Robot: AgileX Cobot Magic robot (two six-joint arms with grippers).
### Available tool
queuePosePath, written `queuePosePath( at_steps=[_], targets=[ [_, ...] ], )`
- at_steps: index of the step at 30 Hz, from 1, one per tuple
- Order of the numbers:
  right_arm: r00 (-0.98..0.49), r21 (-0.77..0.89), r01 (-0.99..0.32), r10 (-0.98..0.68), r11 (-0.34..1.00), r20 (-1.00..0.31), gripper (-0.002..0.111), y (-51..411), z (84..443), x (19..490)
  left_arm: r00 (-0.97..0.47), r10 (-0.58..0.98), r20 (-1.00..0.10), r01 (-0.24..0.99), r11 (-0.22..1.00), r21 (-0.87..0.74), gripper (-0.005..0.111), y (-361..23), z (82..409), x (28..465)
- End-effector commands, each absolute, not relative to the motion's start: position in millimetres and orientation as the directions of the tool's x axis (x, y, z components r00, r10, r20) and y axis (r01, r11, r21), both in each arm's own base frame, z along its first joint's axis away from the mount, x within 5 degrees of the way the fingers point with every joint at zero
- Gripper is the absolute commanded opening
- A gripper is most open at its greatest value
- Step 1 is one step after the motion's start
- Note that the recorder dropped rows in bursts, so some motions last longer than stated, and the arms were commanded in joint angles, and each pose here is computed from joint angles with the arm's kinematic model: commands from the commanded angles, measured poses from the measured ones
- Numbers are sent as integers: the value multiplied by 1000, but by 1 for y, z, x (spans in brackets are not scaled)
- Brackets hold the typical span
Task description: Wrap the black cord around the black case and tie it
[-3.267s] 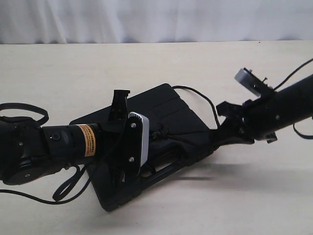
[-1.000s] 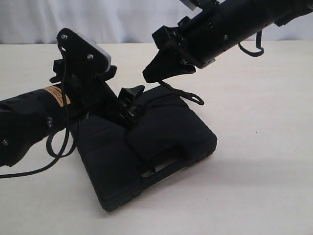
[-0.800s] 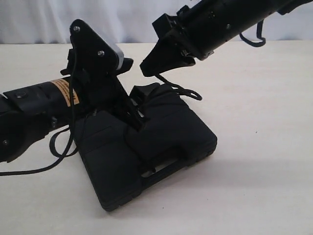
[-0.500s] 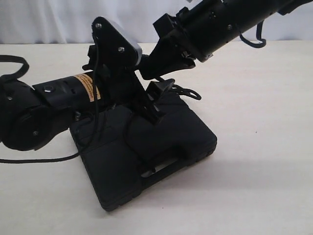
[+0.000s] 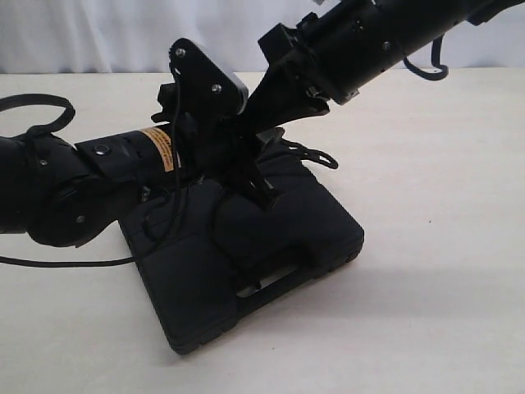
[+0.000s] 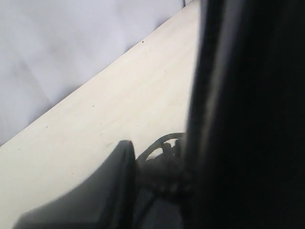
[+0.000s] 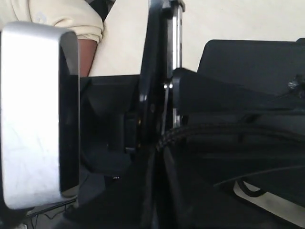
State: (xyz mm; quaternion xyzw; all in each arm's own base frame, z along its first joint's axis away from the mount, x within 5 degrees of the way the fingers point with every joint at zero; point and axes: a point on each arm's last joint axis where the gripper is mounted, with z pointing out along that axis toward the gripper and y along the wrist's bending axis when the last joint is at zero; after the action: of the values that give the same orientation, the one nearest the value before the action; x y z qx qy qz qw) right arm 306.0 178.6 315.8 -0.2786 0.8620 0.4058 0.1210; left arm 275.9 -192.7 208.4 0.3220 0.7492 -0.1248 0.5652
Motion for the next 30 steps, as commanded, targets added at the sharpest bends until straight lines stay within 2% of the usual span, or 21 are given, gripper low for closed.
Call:
queuePosePath(
  at_steps=[1,4,7,10,14,17,19,22,26,30],
  targets=[
    [-816,640,-577,-373,507,-441,4,178,320,306,-132,325,-936,621,763,178,12,-194,211,278],
    [-818,641,-575,-372,508,-439,5,178,320,306,-132,325,-936,621,763,178,0,-194,211,278],
    [-831,651,-556,-360,516,-424,7,178,320,306,-132,325,-936,621,763,178,0,-194,211,278],
    [-842,656,-539,-342,528,-417,21,178,322,307,-129,329,-935,620,763,183,0,-194,211,278],
    [-859,621,-510,-305,595,-412,47,166,334,316,-128,328,-936,620,763,183,0,-194,212,278],
    [-854,554,-498,-265,667,-448,56,138,343,331,-126,327,-936,619,763,183,0,-194,212,278],
    [-875,530,-442,-219,723,-431,56,118,342,338,-116,337,-934,621,759,196,0,-194,212,278],
    [-900,459,-291,-78,840,-429,56,80,328,355,-106,343,-933,621,756,208,0,-194,213,278],
    [-945,448,-154,1,881,-327,52,59,279,374,-94,338,-937,597,772,219,0,-192,217,280],
    [-975,459,-85,21,884,-219,37,60,223,398,-93,321,-942,552,805,220,0,-188,223,282]
  ],
)
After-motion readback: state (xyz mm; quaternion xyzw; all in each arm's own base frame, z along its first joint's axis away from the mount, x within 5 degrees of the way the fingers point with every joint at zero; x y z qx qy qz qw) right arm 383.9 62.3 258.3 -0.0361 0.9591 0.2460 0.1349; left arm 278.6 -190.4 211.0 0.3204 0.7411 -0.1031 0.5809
